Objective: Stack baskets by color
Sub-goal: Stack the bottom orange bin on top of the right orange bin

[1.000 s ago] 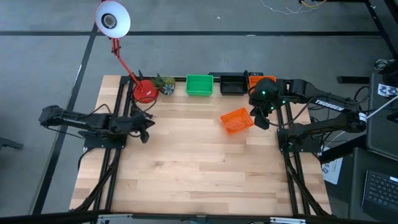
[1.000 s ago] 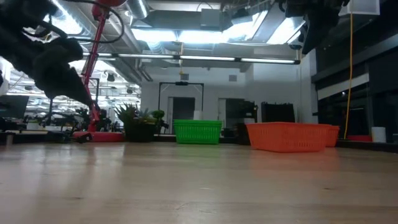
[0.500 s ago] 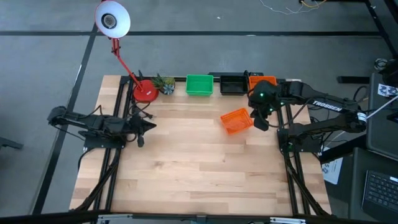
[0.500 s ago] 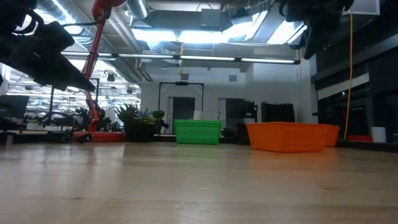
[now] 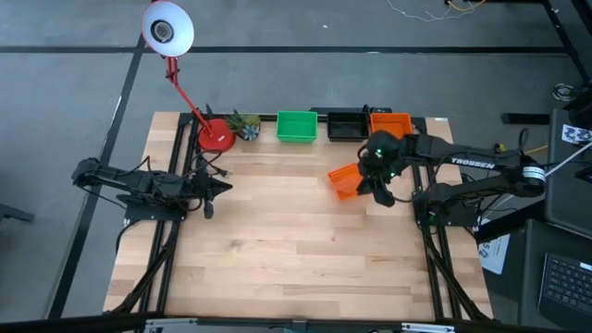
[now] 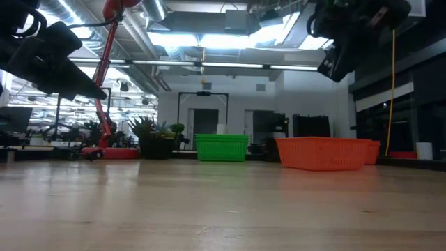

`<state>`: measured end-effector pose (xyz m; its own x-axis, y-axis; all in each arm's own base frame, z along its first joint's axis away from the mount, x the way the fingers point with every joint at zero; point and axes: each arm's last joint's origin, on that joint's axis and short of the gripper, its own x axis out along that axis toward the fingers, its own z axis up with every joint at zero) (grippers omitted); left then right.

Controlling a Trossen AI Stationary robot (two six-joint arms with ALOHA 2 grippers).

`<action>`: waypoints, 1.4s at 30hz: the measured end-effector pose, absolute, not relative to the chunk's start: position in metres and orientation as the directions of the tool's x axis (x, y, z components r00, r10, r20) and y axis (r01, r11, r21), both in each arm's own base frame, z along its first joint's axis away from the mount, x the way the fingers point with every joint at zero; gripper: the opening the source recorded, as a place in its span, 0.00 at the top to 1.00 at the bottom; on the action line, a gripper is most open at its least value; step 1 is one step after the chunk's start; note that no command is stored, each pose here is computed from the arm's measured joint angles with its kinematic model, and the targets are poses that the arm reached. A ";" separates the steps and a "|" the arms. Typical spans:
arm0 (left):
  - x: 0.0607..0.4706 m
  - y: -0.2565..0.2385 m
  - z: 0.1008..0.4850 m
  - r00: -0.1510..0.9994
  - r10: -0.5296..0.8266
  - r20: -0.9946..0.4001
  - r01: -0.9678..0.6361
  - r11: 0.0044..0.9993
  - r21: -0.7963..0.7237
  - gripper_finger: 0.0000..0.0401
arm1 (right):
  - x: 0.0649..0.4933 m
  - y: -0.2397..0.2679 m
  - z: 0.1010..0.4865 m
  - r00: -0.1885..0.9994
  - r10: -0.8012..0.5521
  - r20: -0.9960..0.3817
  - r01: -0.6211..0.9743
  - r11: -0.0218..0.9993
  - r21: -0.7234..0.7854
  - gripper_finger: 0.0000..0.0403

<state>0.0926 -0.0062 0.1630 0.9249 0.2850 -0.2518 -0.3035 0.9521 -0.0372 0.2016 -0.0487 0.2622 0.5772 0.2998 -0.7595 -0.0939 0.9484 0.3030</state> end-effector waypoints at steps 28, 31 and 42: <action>0.093 -0.006 0.163 0.924 0.285 -0.253 -0.304 0.952 -0.037 1.00 | 0.221 -0.042 0.171 0.352 0.002 -0.936 -0.086 0.996 -0.030 0.49; 0.093 -0.006 0.163 0.924 0.285 -0.253 -0.304 0.952 -0.037 1.00 | 0.228 -0.044 0.163 0.342 -0.045 -0.939 -0.064 0.995 -0.072 0.49; 0.093 -0.006 0.163 0.924 0.285 -0.254 -0.304 0.952 -0.036 1.00 | 0.246 -0.034 0.181 0.355 -0.153 -0.922 -0.029 0.984 -0.174 0.98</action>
